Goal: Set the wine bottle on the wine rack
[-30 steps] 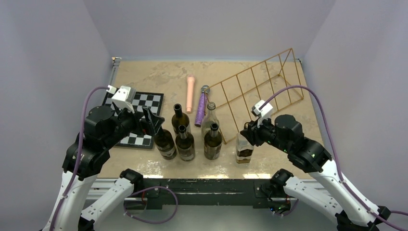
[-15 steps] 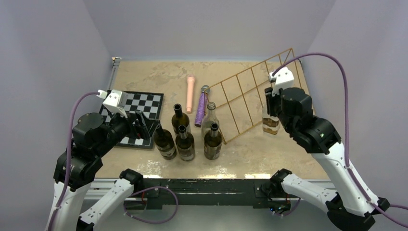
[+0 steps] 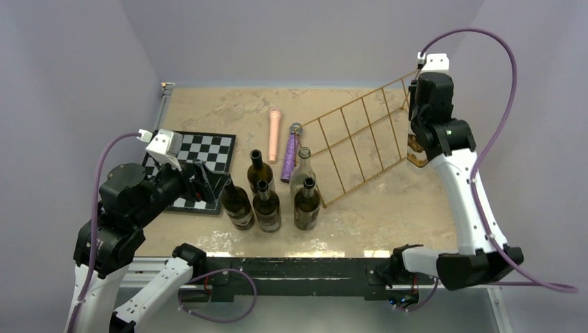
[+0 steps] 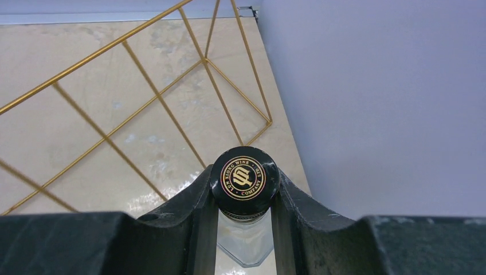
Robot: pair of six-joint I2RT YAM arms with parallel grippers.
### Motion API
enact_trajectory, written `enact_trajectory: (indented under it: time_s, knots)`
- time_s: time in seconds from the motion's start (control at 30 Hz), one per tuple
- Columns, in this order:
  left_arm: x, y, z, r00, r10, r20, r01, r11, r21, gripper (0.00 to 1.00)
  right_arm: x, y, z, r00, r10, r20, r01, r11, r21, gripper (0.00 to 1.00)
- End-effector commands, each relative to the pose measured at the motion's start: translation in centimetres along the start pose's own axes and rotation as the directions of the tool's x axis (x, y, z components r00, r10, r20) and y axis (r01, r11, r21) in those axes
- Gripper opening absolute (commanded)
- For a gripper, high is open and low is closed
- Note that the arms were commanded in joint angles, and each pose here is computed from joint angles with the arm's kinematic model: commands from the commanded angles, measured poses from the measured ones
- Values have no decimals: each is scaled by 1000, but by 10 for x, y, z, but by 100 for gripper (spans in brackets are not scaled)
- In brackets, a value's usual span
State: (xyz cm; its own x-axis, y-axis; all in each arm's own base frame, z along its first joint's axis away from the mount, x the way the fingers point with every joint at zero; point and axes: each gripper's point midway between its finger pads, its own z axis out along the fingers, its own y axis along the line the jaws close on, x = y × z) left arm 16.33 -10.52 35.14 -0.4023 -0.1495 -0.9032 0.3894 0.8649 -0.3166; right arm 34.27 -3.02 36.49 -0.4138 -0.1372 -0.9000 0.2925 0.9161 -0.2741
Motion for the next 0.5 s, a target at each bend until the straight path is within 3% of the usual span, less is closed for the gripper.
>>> enact_trajectory:
  time_s: [0.0,0.27,0.47]
  knots:
    - [-24,-18,-14,996,-1,94,-6,997,78,99,-57,-29,19,980,113,161,-124,990,63,0]
    - [-38,-23,-20,990,-2,140,-11,996,92,96,-65,-41,66,981,121,149,-134,988,81,0]
    - [-60,-28,-42,967,23,255,-50,994,100,97,-87,-69,83,977,101,185,-132,978,163,0]
